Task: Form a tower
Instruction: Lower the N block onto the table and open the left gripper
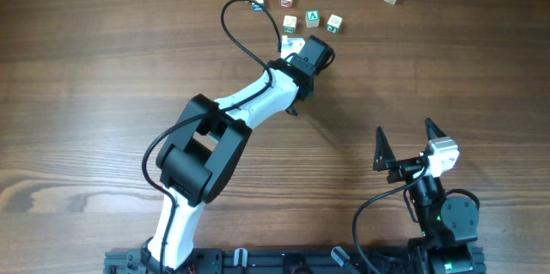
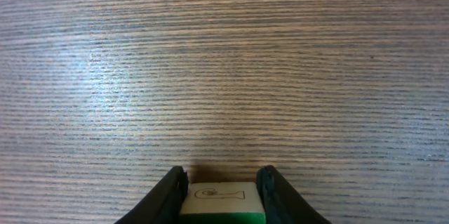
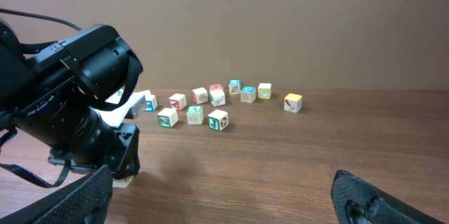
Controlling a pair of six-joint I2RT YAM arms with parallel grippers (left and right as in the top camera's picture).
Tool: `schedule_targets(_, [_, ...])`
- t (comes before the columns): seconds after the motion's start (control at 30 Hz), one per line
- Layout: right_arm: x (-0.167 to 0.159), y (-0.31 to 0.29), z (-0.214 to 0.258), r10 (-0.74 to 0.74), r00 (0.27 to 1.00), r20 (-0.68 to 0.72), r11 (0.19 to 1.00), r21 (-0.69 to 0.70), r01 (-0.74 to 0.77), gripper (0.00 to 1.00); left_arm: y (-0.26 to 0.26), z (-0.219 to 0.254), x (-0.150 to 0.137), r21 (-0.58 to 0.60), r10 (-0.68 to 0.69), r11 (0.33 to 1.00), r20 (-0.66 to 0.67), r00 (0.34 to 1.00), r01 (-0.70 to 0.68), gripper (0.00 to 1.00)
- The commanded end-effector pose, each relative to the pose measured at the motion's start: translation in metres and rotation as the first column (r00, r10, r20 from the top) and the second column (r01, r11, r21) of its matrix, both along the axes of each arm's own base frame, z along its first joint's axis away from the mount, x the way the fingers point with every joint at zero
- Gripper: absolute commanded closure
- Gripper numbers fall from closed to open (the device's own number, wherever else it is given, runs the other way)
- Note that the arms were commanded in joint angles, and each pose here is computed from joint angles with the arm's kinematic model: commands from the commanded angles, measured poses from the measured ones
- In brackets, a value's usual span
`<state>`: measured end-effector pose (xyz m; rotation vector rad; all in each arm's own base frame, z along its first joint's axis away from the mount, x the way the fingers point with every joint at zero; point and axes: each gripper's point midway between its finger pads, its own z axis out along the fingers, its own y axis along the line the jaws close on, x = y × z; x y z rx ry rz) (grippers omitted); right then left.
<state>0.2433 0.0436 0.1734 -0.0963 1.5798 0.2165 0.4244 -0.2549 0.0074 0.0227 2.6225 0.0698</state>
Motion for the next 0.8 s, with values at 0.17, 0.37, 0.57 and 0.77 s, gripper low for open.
schedule_targets(0.17, [0.0, 0.0, 0.001, 0.005, 1.0, 0.008, 1.0, -0.013, -0.005, 0.0, 0.003, -0.008, -0.001, 0.03, -0.041, 0.999, -0.017, 0.999, 0.041, 0.54])
schedule_targets(0.37, [0.0, 0.0, 0.001, 0.005, 1.0, 0.008, 1.0, -0.013, -0.005, 0.0, 0.003, -0.008, -0.001, 0.028, -0.041, 0.999, -0.015, 0.999, 0.041, 0.46])
schedule_targets(0.57, [0.0, 0.0, 0.001, 0.005, 1.0, 0.008, 1.0, -0.013, -0.005, 0.0, -0.003, 0.0, 0.007, 0.004, -0.044, 0.999, 0.023, 0.999, 0.044, 0.37])
schedule_targets(0.77, [0.0, 0.001, 0.001, 0.005, 1.0, 0.008, 1.0, -0.013, -0.005, 0.0, -0.002, 0.044, 0.014, -0.042, -0.031, 0.998, 0.092, 0.995, 0.035, 0.18])
